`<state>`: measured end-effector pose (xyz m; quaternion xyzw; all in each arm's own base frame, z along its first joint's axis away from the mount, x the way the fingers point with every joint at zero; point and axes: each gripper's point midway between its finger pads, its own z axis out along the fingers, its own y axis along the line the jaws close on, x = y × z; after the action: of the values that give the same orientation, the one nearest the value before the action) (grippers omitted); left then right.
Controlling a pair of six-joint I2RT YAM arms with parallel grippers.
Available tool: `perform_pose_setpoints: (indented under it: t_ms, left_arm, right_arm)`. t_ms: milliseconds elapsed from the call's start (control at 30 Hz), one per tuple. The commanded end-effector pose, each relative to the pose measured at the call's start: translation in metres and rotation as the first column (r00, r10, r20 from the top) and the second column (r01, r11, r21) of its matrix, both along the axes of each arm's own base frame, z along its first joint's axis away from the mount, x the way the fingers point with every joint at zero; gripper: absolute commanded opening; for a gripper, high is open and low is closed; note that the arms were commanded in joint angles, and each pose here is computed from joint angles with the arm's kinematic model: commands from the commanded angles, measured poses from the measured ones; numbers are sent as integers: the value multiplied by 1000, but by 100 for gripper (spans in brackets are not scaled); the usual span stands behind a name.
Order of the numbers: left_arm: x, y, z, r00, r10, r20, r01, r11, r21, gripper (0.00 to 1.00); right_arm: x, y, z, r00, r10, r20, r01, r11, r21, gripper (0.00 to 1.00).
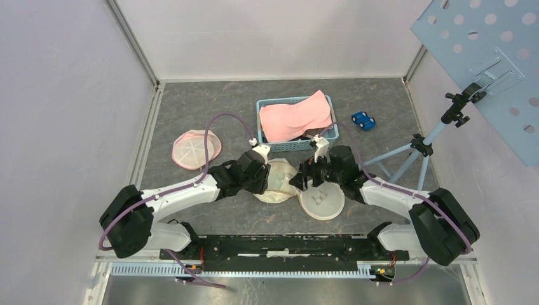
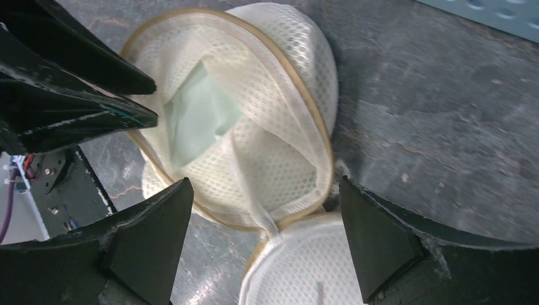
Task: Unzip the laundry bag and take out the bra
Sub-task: Pick up the bra from the laundry bag.
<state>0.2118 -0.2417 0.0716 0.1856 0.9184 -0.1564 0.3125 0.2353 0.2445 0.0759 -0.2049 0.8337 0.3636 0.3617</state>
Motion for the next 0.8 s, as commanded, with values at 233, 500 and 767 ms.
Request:
perform_pose_setpoints:
  t_ms: [233,500,767]
  left_arm:
    - [0,3,-3,1000,-7,9,6,1000,18,47]
    - [-1,10,-2,1000,16,23,-16,1000,15,46]
    - [0,-15,40,993,1,116,25,976,-218,44]
  right_arm:
    - [15,34,-1,1000,24,14,-24,1000,6,69]
    - [6,15,-22,1000,10,-5,-11,996,-88,13]
    - [-4,10,-11,999,30,20,-28,997,-77,0]
